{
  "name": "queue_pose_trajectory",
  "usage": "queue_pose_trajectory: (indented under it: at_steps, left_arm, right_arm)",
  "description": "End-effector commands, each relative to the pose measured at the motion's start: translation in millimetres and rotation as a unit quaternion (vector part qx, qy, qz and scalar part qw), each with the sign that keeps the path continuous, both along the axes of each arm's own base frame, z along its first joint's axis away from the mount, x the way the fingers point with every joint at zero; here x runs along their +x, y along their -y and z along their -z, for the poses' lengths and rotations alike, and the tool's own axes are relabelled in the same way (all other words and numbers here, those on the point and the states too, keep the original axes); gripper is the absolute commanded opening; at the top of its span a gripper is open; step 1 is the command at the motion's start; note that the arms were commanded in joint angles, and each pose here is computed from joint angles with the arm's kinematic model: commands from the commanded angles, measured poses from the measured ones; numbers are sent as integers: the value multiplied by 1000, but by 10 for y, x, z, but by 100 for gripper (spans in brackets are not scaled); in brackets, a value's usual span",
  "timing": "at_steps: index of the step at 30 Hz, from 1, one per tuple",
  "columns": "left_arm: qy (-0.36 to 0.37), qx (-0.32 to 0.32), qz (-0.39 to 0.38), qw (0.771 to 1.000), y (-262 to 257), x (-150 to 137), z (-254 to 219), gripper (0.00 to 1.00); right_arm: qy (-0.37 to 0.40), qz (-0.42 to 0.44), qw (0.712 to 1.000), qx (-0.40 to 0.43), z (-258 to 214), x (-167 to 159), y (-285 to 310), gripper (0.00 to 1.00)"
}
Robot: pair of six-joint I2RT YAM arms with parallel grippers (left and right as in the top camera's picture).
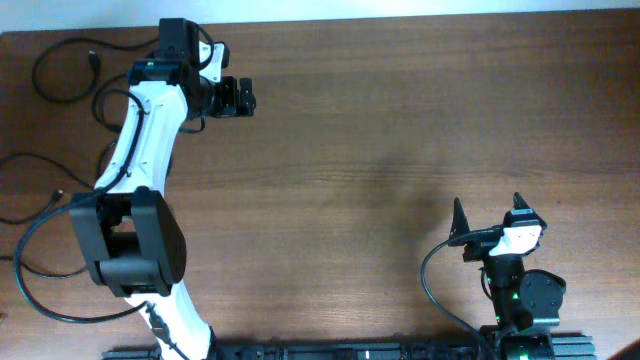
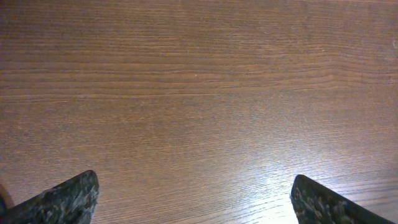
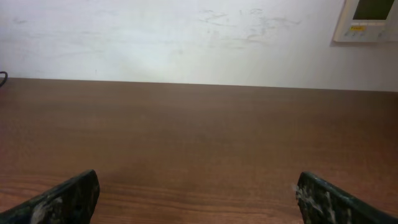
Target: Untangle cables
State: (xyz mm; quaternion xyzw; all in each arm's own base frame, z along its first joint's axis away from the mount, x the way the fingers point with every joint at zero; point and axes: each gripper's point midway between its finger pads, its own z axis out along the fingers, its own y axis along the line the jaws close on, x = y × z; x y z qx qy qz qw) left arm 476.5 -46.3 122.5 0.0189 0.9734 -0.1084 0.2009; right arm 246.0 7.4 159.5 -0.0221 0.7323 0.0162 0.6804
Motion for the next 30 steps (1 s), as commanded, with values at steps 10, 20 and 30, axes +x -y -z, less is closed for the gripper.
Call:
queue_pose_trajectory:
  at_steps: [10,20,30]
  left_arm:
    - [15,-6,-2,1000,17,30,-138,99]
    - [15,-6,-2,1000,17,30,-138,99]
    - [-4,-2,-4,1000,0,-94,-155,99]
  right_arm:
    - [1,3,1000,-5,21,-1,8,98]
    - [1,3,1000,-5,21,-1,8,98]
    - [1,3,1000,-5,21,-1,8,98]
